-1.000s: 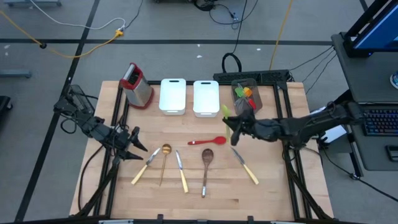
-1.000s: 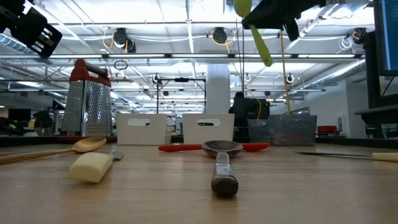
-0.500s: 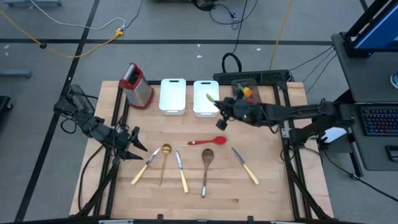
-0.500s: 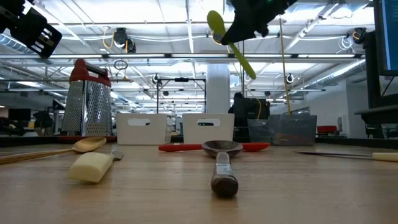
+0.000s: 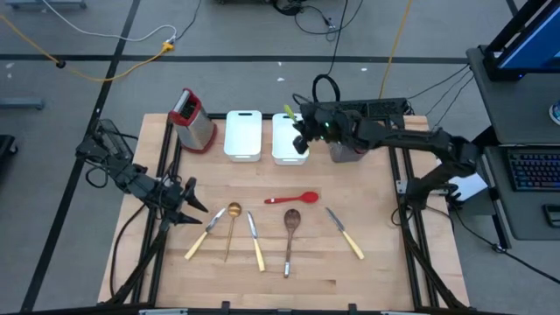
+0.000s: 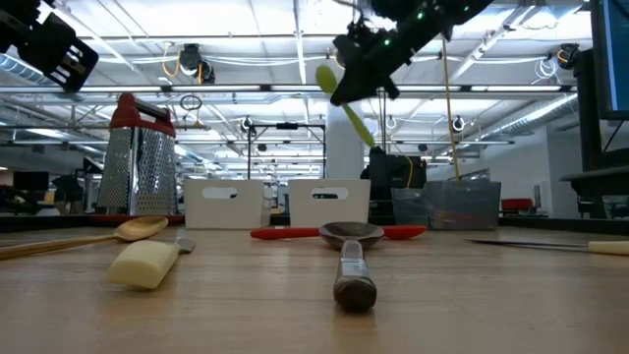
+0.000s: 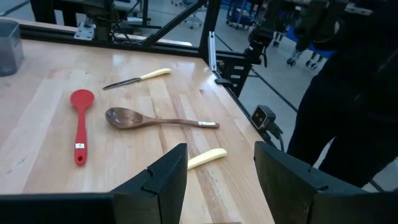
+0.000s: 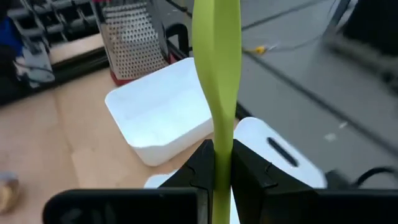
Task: Pick & Place Kitchen Items
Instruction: Put the green serving spoon into the right white bin
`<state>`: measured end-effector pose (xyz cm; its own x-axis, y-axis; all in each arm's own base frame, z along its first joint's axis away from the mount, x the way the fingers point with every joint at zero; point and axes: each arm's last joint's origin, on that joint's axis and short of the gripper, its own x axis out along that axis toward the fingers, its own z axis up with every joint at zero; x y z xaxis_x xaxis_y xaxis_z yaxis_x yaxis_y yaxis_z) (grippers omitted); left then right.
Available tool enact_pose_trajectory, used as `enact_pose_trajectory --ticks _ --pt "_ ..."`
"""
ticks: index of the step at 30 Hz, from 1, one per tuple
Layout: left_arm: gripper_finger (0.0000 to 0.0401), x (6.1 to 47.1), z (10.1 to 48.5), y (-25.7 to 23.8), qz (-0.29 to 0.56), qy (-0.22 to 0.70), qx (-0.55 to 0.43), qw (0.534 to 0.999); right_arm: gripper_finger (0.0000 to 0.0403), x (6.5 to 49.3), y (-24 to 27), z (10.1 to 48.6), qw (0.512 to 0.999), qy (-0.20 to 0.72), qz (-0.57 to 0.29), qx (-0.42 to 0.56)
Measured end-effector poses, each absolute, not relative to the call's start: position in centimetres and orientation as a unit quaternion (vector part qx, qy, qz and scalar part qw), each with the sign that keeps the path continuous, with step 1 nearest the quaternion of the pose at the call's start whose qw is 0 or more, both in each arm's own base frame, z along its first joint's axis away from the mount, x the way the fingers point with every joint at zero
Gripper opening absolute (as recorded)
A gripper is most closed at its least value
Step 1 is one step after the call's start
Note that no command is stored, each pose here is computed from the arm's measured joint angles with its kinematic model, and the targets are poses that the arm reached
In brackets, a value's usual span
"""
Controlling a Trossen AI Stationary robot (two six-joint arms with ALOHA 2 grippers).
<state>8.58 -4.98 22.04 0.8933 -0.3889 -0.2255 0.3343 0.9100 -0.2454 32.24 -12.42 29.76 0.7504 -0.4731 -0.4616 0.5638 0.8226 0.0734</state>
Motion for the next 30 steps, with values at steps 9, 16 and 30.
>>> enact_pose_trajectory --ticks 9,16,30 --pt "0.0191 8.6 22.0 -4.9 -0.173 0.133 -0.097 0.971 0.0023 34.0 -17.5 27.0 0.916 0.204 -0.267 0.22" --pt "0.0191 8.6 22.0 -4.9 -0.173 0.133 -0.099 0.971 0.0023 34.8 -19.9 24.7 0.902 0.201 -0.27 0.268" --pt "0.0191 8.6 22.0 -4.9 -0.176 0.129 -0.075 0.973 0.0023 36.0 -20.6 20.0 0.877 0.256 -0.282 0.294"
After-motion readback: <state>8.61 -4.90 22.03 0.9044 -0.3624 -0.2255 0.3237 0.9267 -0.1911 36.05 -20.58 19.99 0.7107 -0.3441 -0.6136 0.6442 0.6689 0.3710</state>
